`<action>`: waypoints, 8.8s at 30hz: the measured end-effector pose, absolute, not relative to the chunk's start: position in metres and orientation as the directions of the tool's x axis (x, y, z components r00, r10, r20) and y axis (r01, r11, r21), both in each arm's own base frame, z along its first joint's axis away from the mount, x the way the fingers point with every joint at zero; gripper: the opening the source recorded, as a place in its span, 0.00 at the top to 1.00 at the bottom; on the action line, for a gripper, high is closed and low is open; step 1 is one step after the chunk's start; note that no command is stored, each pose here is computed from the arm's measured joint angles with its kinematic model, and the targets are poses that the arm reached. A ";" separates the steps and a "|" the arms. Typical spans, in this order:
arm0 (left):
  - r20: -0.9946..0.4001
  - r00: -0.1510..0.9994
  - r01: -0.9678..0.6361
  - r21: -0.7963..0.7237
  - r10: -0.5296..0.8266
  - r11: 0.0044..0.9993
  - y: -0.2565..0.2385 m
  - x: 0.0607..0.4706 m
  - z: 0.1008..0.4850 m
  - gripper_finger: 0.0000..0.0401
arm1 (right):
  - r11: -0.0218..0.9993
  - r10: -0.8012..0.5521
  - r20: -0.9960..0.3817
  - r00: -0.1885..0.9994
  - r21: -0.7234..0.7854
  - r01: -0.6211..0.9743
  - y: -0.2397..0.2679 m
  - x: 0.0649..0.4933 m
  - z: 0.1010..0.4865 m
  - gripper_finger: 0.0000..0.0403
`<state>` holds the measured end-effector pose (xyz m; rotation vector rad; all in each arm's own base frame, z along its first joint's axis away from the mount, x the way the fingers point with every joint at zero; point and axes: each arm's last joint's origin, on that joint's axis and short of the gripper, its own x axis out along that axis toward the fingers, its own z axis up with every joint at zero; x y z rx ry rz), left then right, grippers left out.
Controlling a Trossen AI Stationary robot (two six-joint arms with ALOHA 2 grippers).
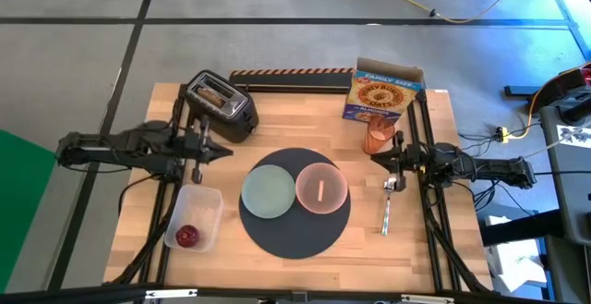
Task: Arrange a breakfast setting
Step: Pour the cereal into the light pink bowl
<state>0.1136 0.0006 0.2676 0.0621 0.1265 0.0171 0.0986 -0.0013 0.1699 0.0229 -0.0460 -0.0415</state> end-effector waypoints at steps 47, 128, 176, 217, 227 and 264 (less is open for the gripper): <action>0.063 0.932 -0.359 0.028 0.357 0.933 0.025 0.156 0.257 0.70 | 0.840 -0.541 -0.002 0.841 0.054 0.540 -0.016 0.082 0.288 0.32; -0.175 0.973 -0.142 0.060 0.151 0.988 0.261 0.456 0.233 0.19 | 0.881 -0.458 -0.117 0.881 0.069 0.468 -0.013 0.082 0.275 0.32; -0.145 0.975 -0.155 0.085 0.166 0.984 0.241 0.467 0.236 0.19 | 0.685 -0.719 -0.595 0.359 -0.524 0.506 -0.092 0.134 0.393 0.35; -0.189 0.965 -0.162 0.112 0.181 0.980 0.233 0.471 0.232 0.19 | 0.857 -0.467 -0.487 0.738 -0.455 0.243 -0.097 0.110 0.416 1.00; -0.190 0.970 -0.116 0.182 0.150 0.976 0.232 0.471 0.232 0.19 | 0.869 -0.334 -0.406 0.851 -0.482 0.111 -0.095 0.114 0.422 1.00; -0.533 0.797 -0.123 0.319 0.285 0.940 0.184 0.419 0.305 0.68 | 0.966 -0.205 -0.388 0.898 -0.226 0.123 -0.081 0.105 0.424 0.47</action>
